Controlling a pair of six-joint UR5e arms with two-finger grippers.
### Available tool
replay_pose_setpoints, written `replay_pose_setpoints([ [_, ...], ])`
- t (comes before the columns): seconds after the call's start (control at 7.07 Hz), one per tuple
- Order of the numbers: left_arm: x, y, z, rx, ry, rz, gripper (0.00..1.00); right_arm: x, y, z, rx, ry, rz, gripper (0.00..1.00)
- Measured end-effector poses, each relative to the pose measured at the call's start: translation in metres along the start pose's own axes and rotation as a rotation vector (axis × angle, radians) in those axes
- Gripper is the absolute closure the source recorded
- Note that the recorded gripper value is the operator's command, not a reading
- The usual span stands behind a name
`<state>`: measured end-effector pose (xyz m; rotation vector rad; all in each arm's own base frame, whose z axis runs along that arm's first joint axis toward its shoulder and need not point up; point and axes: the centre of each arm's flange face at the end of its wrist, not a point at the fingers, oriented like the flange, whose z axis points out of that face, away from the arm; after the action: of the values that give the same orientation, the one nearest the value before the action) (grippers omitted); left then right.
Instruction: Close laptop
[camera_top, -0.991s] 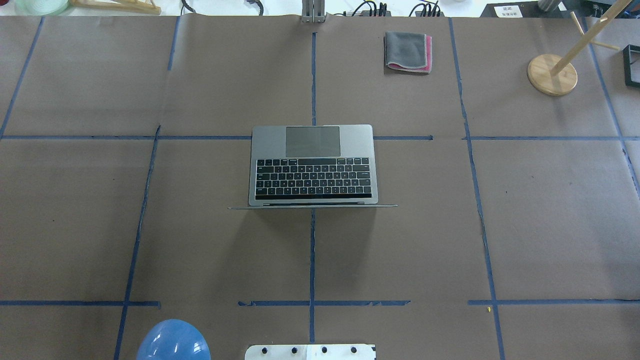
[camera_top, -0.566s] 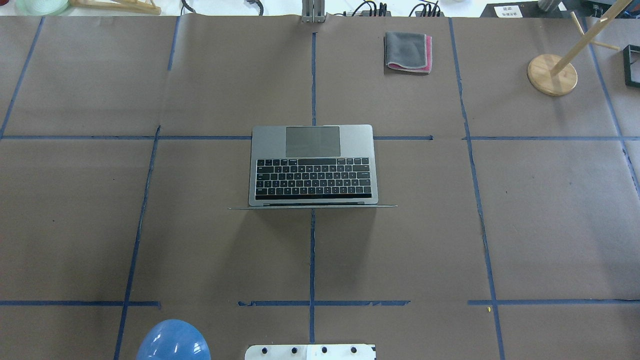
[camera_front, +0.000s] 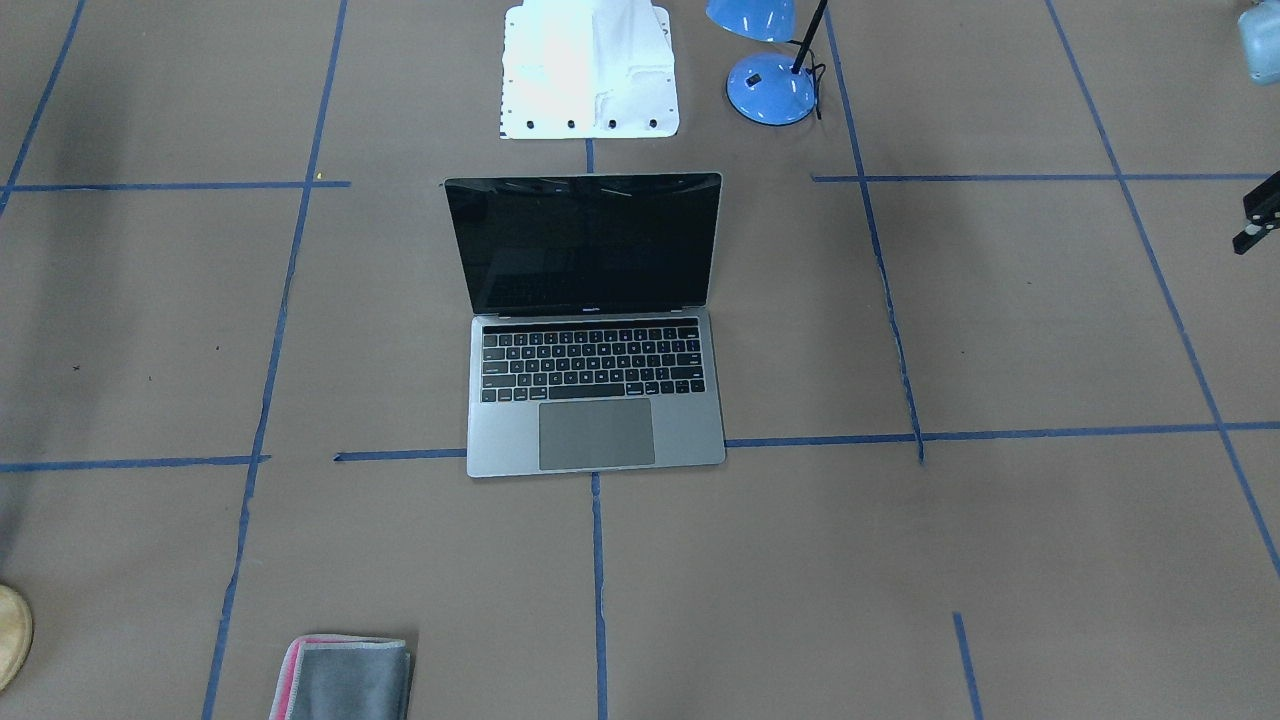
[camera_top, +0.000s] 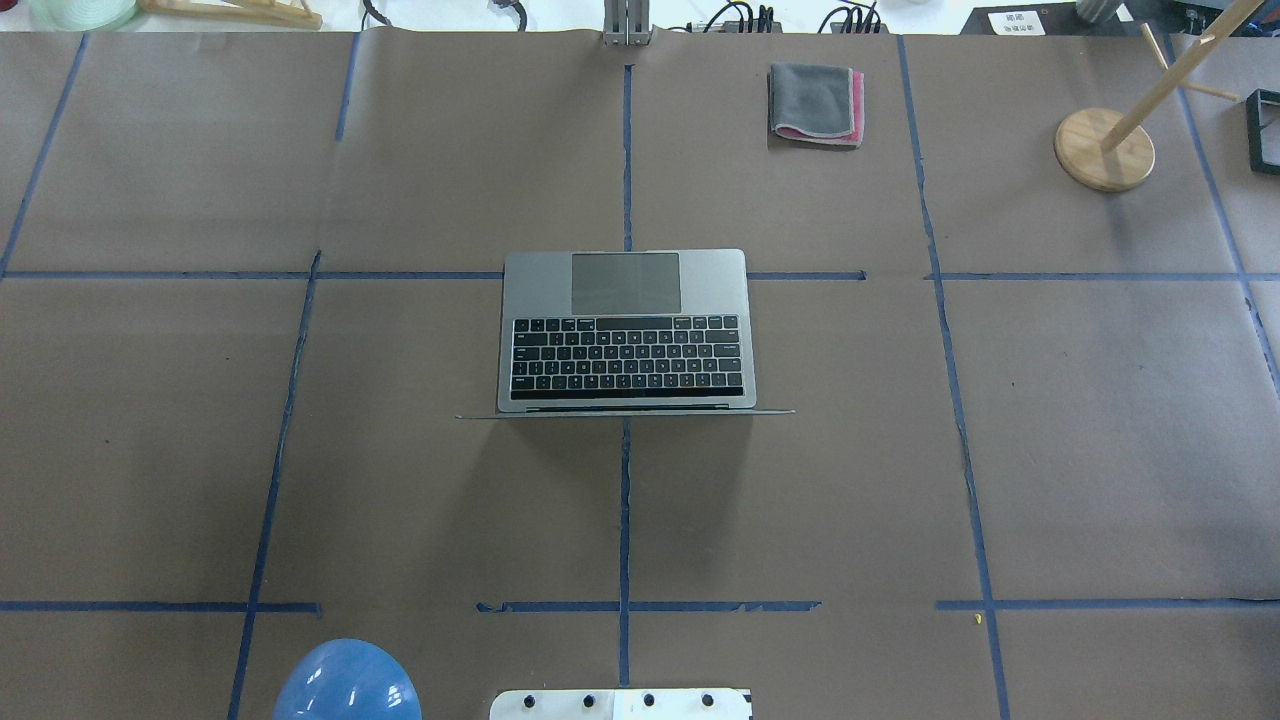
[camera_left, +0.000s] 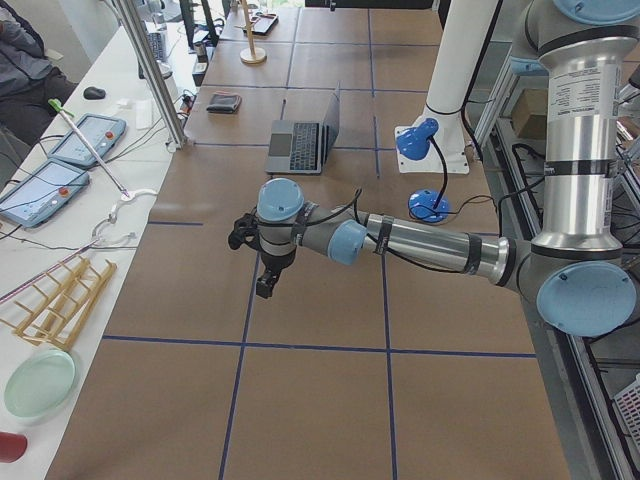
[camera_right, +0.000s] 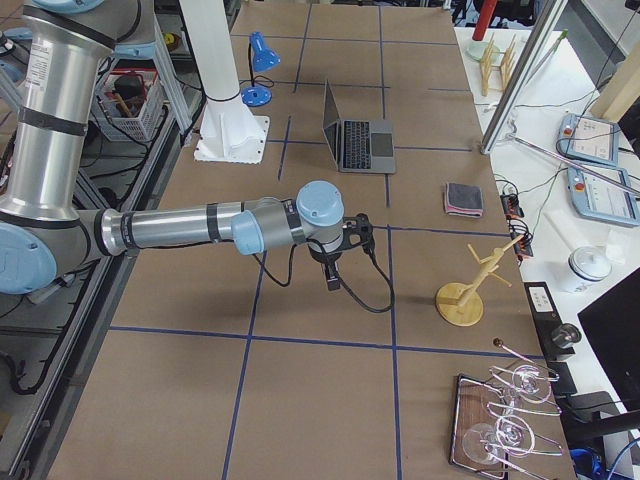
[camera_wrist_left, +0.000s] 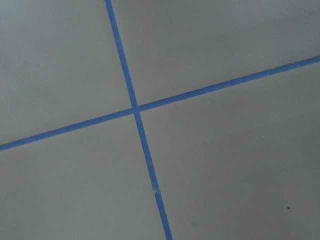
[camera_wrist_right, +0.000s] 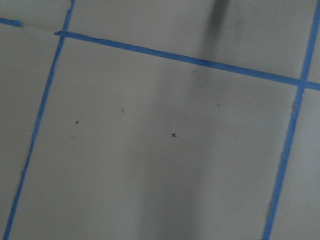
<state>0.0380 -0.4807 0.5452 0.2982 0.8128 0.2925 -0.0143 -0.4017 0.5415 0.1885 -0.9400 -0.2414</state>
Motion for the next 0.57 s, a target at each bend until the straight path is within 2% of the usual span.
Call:
replay_pose_setpoints([
  [0.28, 0.075, -0.009, 0.044, 0.03, 0.096, -0.002, 0.0, -0.051, -0.018, 0.015, -0.034, -0.078, -0.075, 0.01],
  [0.57, 0.144, -0.004, 0.074, 0.051, 0.215, -0.051, 0.0, -0.106, -0.025, 0.033, -0.016, -0.15, -0.079, 0.01],
])
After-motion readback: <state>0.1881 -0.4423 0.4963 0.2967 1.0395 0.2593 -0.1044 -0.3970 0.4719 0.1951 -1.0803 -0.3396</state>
